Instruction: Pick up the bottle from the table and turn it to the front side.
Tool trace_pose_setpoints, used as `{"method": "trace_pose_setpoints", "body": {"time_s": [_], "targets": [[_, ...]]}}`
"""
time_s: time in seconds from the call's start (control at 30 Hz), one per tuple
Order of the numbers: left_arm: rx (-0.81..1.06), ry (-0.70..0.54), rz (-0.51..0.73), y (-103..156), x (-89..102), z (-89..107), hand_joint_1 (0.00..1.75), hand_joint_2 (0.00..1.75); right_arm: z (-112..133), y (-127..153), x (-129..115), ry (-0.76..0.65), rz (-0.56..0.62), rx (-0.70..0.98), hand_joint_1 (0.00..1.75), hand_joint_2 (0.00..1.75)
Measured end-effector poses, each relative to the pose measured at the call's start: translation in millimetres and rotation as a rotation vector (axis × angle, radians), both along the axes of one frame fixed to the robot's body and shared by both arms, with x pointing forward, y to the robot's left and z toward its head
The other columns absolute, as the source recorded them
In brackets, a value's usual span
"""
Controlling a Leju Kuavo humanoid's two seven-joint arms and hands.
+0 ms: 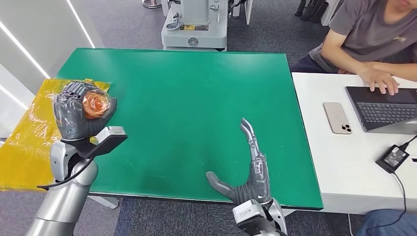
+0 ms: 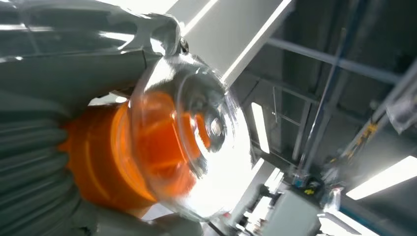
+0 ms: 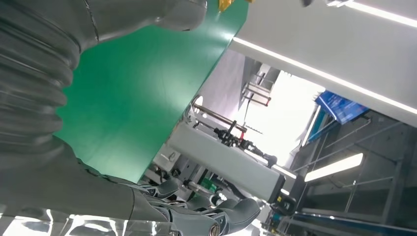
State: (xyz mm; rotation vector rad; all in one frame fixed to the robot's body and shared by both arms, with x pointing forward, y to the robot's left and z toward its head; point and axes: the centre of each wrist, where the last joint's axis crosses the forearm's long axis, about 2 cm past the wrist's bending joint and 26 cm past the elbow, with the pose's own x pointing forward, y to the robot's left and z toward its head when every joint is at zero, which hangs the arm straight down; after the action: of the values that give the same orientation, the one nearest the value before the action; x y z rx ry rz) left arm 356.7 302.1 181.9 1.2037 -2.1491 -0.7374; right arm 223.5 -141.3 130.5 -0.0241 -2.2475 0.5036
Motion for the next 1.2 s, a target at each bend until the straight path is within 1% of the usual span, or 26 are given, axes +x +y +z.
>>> {"method": "trace_pose_setpoints", "body": {"time_s": [0.07, 0.13, 0.2, 0.27, 0.37, 0.53, 0.77, 0.9, 1.2], "targets": [[0.175, 0.011, 0.076, 10, 8.7, -9.0, 1.75, 1.75, 1, 1, 0, 0.005, 0.014, -0.004, 0.00, 1.75], [0.319, 0.049, 0.124, 18, 17.2, -19.6, 1.75, 1.75, 2, 1, 1, 0.005, 0.020, -0.007, 0.00, 1.75], [0.418, 0.113, 0.138, 25, 24.8, -32.3, 1.75, 1.75, 3, 2, 2, 0.000, 0.021, -0.010, 0.00, 1.75], [0.478, 0.184, 0.126, 31, 30.1, -45.3, 1.75, 1.75, 5, 2, 3, -0.007, 0.019, -0.009, 0.00, 1.75], [0.525, 0.270, 0.104, 36, 35.0, -58.7, 1.75, 1.75, 8, 2, 2, -0.015, 0.013, -0.002, 0.00, 1.75], [0.586, 0.385, 0.097, 37, 39.0, -71.6, 1.75, 1.75, 9, 2, -1, -0.015, 0.003, 0.007, 0.00, 1.75], [0.704, 0.526, 0.095, 37, 31.3, -92.6, 1.75, 1.75, 8, 2, -3, -0.013, -0.004, 0.012, 0.00, 1.75], [0.744, 0.570, 0.085, 38, 25.6, -102.0, 1.75, 1.75, 9, 1, -3, -0.012, -0.007, 0.014, 0.00, 1.75], [0.756, 0.624, 0.086, 40, 17.5, -113.3, 1.75, 1.75, 9, 2, -4, -0.003, -0.003, 0.017, 0.00, 1.75]]}}
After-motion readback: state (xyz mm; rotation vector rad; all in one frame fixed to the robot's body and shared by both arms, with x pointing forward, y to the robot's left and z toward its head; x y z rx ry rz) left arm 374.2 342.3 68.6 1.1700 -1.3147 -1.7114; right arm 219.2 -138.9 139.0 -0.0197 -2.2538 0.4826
